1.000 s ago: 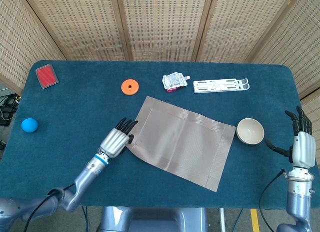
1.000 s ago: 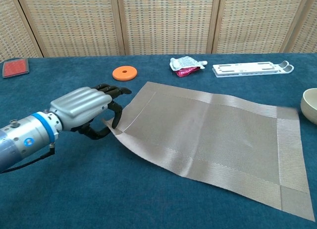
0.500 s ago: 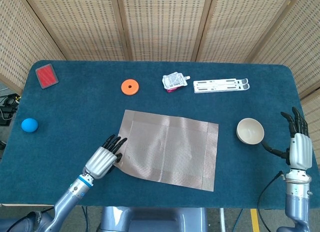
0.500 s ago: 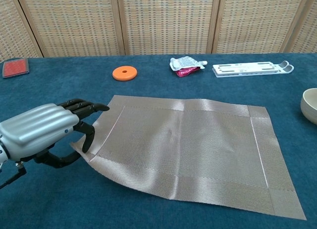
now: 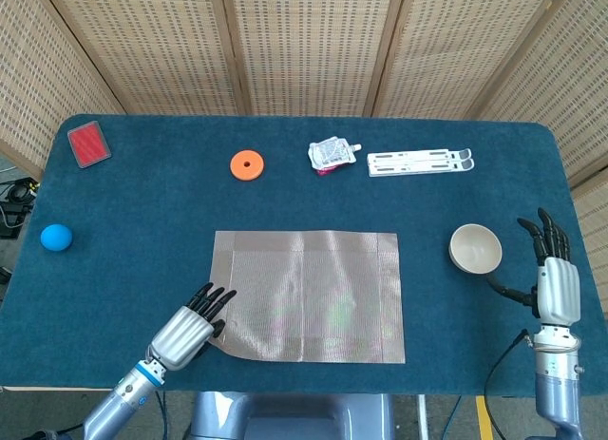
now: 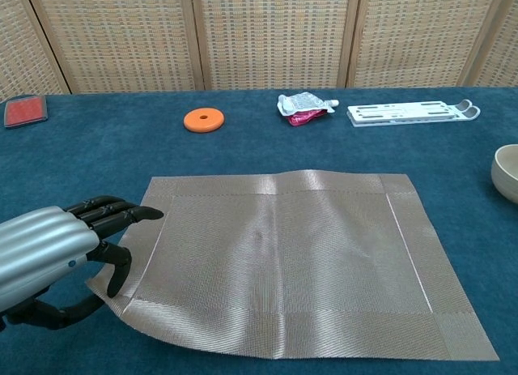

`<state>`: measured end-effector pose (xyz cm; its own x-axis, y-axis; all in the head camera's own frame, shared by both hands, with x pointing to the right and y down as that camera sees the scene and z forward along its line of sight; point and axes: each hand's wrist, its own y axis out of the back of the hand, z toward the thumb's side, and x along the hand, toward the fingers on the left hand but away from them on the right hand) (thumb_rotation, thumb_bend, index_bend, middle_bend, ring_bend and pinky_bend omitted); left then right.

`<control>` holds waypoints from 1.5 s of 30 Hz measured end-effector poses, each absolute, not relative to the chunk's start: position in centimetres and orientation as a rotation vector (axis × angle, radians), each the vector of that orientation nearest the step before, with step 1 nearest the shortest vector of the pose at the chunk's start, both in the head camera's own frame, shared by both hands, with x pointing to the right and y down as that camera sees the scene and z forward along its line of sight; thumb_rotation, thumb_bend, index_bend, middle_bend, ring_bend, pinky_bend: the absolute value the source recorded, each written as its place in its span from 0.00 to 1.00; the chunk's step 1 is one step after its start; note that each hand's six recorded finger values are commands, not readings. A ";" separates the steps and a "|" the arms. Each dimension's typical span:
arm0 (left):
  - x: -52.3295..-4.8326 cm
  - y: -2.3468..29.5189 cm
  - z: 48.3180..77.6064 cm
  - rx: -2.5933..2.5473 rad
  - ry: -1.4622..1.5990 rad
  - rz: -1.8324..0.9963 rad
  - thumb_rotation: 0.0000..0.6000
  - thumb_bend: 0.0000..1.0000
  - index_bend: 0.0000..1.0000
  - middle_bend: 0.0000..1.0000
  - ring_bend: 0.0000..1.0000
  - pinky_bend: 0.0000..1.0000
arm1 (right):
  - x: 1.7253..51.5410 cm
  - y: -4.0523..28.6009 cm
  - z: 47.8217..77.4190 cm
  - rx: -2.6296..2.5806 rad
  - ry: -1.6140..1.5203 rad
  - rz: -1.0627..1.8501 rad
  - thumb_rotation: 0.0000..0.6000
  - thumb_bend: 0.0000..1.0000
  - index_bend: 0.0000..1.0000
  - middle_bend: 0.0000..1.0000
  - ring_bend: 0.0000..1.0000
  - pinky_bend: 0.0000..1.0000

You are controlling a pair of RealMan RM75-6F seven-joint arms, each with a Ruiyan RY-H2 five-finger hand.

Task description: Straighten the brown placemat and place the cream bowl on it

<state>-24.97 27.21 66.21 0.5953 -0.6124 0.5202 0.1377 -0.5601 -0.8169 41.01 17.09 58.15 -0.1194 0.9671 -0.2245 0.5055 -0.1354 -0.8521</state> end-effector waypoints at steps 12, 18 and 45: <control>-25.6 28.3 65.1 -1.930 0.363 -1.037 1.00 0.49 0.59 0.00 0.00 0.00 | 40.6 17.4 58.3 -1.666 -1.618 1.200 1.00 0.24 0.18 0.00 0.00 0.00; -26.2 28.6 64.8 -1.923 0.354 -1.053 1.00 0.49 0.59 0.00 0.00 0.00 | 40.4 17.6 58.6 -1.676 -1.607 1.211 1.00 0.24 0.18 0.00 0.00 0.00; -27.6 24.4 60.2 -1.925 0.639 -0.994 1.00 0.10 0.17 0.00 0.00 0.00 | 40.3 18.0 60.5 -1.665 -1.455 1.366 1.00 0.22 0.23 0.00 0.00 0.00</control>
